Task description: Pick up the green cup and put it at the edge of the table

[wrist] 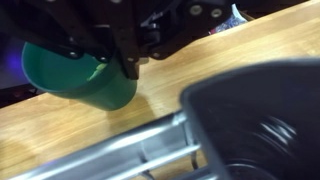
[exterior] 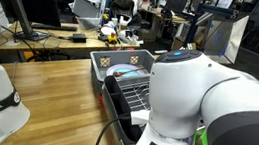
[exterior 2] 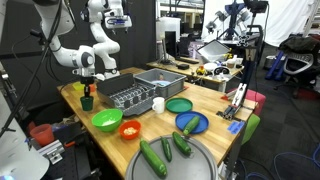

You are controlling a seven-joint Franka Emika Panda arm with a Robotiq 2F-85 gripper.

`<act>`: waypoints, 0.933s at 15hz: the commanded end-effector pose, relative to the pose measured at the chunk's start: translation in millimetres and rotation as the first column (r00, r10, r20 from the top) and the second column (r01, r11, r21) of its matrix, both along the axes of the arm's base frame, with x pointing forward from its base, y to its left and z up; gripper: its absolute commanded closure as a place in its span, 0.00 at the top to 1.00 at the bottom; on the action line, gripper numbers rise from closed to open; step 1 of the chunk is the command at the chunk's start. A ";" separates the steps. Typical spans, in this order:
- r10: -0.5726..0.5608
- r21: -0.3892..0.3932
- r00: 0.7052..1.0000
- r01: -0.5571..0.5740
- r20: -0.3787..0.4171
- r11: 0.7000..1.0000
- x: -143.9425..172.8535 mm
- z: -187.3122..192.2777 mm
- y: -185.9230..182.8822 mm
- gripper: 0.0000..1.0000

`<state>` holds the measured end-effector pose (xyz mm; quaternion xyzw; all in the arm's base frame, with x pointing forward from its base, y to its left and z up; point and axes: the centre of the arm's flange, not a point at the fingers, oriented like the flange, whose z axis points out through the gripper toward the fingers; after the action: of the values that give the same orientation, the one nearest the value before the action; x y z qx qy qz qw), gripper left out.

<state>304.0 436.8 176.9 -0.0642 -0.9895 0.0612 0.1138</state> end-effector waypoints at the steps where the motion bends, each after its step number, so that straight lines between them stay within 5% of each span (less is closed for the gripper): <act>1: 0.097 0.008 0.995 -0.098 0.010 0.995 7.3 -6.0 7.5 0.01; 11: 0.166 0.033 0.986 -0.165 -0.029 0.986 8.4 -27.2 19.9 0.01; 13: 0.168 0.024 0.985 -0.168 -0.036 0.986 8.3 -22.3 19.7 0.32; 14: 0.167 0.023 0.985 -0.166 -0.036 0.986 7.9 -20.9 19.2 0.37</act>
<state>309.7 454.7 153.8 0.0064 -0.9907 0.0550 0.1243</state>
